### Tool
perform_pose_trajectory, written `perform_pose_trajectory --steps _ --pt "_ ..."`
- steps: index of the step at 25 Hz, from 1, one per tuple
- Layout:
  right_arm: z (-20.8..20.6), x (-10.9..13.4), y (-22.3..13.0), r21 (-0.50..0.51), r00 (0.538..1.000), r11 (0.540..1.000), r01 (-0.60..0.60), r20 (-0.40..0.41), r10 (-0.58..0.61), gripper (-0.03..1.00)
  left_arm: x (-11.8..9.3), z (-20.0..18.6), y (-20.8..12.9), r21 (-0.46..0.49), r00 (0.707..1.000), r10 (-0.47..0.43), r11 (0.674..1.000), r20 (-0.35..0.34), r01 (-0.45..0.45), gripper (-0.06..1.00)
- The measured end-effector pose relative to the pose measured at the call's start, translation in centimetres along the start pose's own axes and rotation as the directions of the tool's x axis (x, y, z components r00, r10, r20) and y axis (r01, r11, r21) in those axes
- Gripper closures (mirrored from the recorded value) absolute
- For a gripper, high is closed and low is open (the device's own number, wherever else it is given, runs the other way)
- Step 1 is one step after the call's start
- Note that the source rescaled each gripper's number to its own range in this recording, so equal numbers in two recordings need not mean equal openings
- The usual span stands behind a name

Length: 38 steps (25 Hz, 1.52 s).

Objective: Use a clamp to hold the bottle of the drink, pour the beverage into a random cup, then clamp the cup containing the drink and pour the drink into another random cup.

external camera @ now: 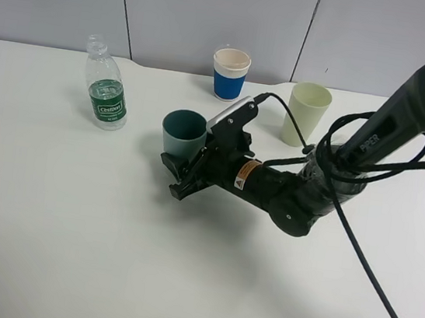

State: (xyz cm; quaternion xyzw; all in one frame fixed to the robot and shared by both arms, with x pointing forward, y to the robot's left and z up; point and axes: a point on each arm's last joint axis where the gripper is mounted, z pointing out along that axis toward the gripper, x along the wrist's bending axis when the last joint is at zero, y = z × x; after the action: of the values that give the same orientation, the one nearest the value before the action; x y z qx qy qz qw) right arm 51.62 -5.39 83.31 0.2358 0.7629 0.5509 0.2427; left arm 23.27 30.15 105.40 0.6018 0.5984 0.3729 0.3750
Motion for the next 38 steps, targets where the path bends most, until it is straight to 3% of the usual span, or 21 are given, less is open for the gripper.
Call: perform_pose_trajectory --steps 3,5,7,13,18,25,31,38 --pt "0.0 0.0 0.2 0.012 1.000 1.000 0.003 -0.002 -0.003 0.26 0.0 0.0 0.0 0.000 1.000 0.000 1.000 0.000 0.000 -0.06" --pt "-0.1 -0.1 0.8 0.002 1.000 1.000 0.006 0.000 -0.006 0.08 0.0 0.0 0.0 0.000 1.000 0.000 1.000 0.000 0.000 -0.06" --pt "-0.2 -0.2 1.3 0.001 1.000 1.000 0.009 0.003 -0.009 0.01 0.0 0.0 0.0 0.000 1.000 0.000 1.000 0.000 0.000 -0.06" --pt "-1.0 -0.6 3.8 0.037 1.000 0.999 -0.009 0.010 0.008 -0.03 0.0 0.0 0.0 0.000 1.000 0.000 1.000 0.000 0.000 -0.06" --pt "-2.8 -1.2 8.2 0.038 0.996 0.996 -0.077 0.035 0.076 -0.03 0.0 0.0 0.0 0.000 1.000 0.000 1.000 0.000 0.000 -0.06" --pt "-6.3 -2.2 13.9 0.005 0.996 0.999 -0.046 0.080 0.045 -0.03 0.0 0.0 0.0 0.000 1.000 0.000 1.000 0.000 0.000 -0.06" --pt "-9.8 -6.3 16.0 0.032 0.974 0.998 -0.056 0.223 0.047 -0.03 0.0 0.0 0.0 0.000 1.000 0.000 1.000 0.000 0.000 -0.06" --pt "-14.7 -12.2 16.6 0.055 0.900 0.993 -0.106 0.431 0.072 -0.03 0.0 0.0 0.0 0.000 1.000 0.000 1.000 0.000 0.000 -0.06"
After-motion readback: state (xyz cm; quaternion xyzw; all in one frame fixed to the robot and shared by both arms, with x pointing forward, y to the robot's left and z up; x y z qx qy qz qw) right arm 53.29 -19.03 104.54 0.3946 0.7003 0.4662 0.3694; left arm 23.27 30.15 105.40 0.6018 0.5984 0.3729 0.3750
